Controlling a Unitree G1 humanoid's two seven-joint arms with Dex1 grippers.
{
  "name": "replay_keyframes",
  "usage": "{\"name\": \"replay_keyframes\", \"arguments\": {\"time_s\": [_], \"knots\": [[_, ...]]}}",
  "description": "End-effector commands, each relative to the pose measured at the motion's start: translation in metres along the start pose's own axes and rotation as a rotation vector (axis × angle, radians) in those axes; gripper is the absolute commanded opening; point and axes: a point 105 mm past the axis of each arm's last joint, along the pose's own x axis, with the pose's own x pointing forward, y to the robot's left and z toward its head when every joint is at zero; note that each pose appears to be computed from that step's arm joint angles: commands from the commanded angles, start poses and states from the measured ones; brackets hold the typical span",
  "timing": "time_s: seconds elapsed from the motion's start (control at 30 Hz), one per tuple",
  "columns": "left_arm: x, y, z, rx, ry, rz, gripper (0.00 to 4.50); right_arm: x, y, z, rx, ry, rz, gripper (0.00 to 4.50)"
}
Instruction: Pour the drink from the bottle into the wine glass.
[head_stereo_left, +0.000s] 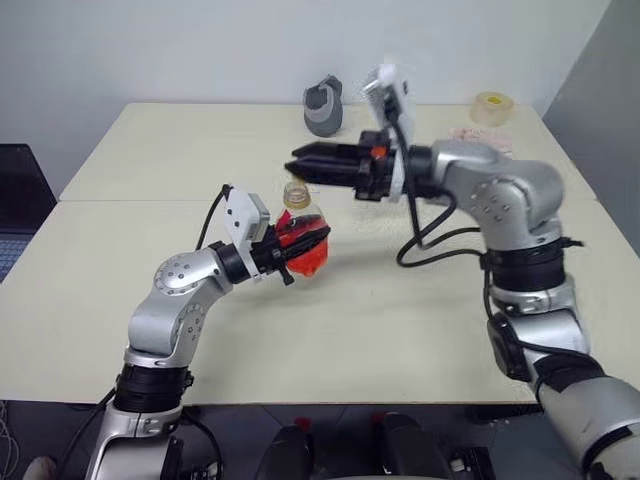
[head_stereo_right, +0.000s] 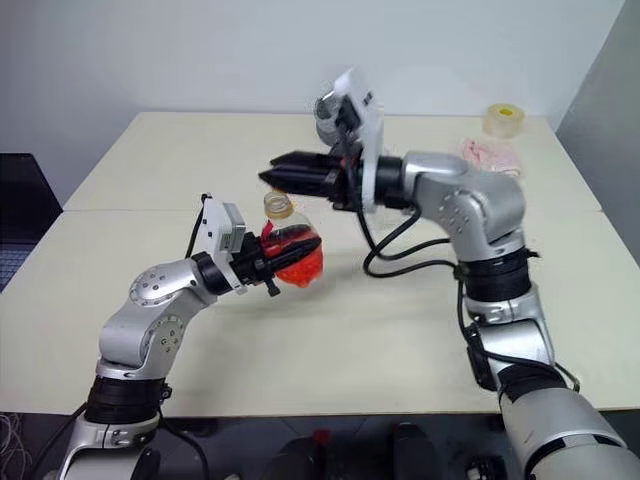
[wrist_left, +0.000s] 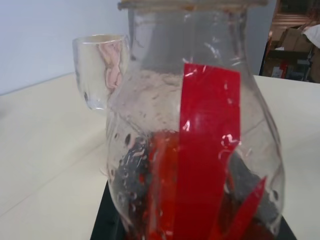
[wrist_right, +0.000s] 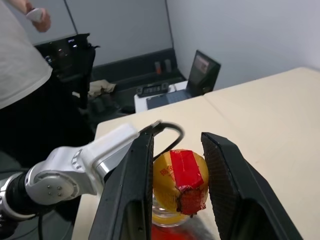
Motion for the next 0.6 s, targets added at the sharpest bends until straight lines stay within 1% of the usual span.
{"name": "replay_keyframes", "arguments": {"time_s": [0.03,0.2,0.3,0.47,0.6], "knots": [[0.001,-0.003,0.014,0.043,-0.043,-0.015,1.04,0.0,0.008,0.013,-0.059,-0.002,0.019,1.16],[0.003,-0.003,0.015,0.045,-0.049,-0.019,1.04,-0.003,0.006,0.013,-0.068,0.0,-0.004,1.16],[0.001,-0.003,0.016,0.048,-0.051,-0.009,1.04,-0.019,0.003,0.004,-0.063,0.009,-0.059,1.16],[-0.005,-0.005,0.016,0.038,-0.051,0.013,1.04,-0.054,0.0,-0.025,-0.045,0.015,-0.23,1.16],[-0.007,-0.008,0.014,0.022,-0.05,0.03,1.04,-0.089,-0.002,-0.064,-0.01,0.017,-0.485,1.16]]}}
